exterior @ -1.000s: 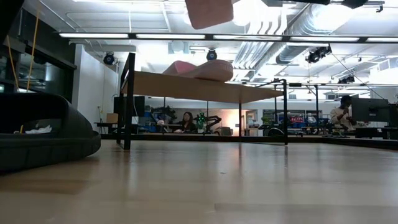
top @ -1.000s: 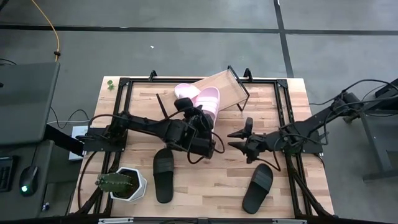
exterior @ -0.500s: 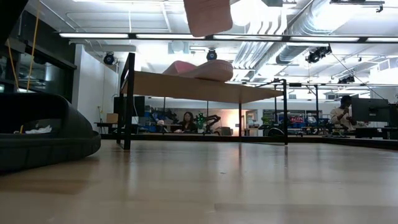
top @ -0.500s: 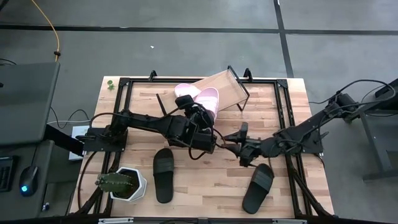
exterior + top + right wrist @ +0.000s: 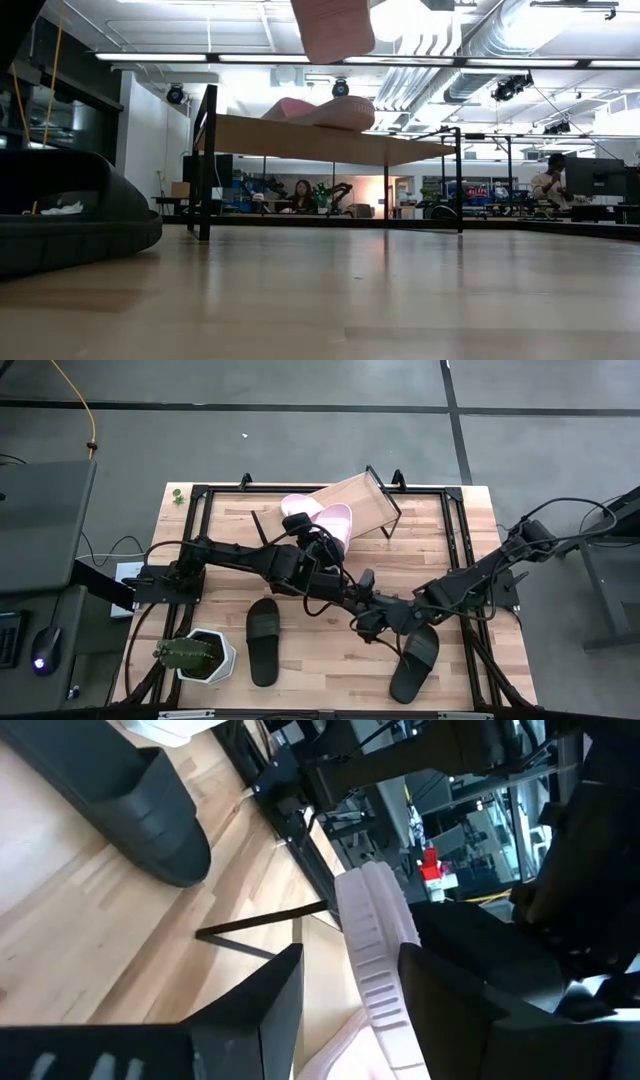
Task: Pick and place slides into the shelf
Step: Put the pink slipper on the shelf
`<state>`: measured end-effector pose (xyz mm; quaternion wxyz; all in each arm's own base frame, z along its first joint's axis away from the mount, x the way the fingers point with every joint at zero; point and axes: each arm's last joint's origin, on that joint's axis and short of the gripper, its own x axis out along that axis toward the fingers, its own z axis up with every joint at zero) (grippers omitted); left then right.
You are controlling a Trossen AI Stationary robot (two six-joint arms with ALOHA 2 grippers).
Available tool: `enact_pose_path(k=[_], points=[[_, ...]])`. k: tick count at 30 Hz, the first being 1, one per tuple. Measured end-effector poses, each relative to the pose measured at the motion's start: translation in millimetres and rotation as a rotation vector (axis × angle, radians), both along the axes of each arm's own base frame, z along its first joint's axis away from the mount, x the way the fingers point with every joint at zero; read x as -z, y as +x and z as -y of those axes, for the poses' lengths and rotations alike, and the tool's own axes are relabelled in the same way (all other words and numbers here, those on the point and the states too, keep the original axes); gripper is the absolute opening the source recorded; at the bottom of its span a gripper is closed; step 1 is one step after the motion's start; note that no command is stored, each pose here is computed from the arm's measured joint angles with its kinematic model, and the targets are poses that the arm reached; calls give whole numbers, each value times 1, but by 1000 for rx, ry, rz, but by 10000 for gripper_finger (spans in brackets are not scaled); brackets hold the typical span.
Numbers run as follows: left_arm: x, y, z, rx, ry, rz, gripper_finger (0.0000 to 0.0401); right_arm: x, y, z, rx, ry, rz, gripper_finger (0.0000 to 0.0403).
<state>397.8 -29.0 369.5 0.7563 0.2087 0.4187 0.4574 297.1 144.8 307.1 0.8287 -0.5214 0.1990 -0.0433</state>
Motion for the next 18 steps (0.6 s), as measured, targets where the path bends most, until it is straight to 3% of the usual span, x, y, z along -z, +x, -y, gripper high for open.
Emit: enact_pose_path(k=[18], points=[[1, 1, 1, -4, -31, 25, 12, -4, 0, -3, -26, -51, 24, 158]])
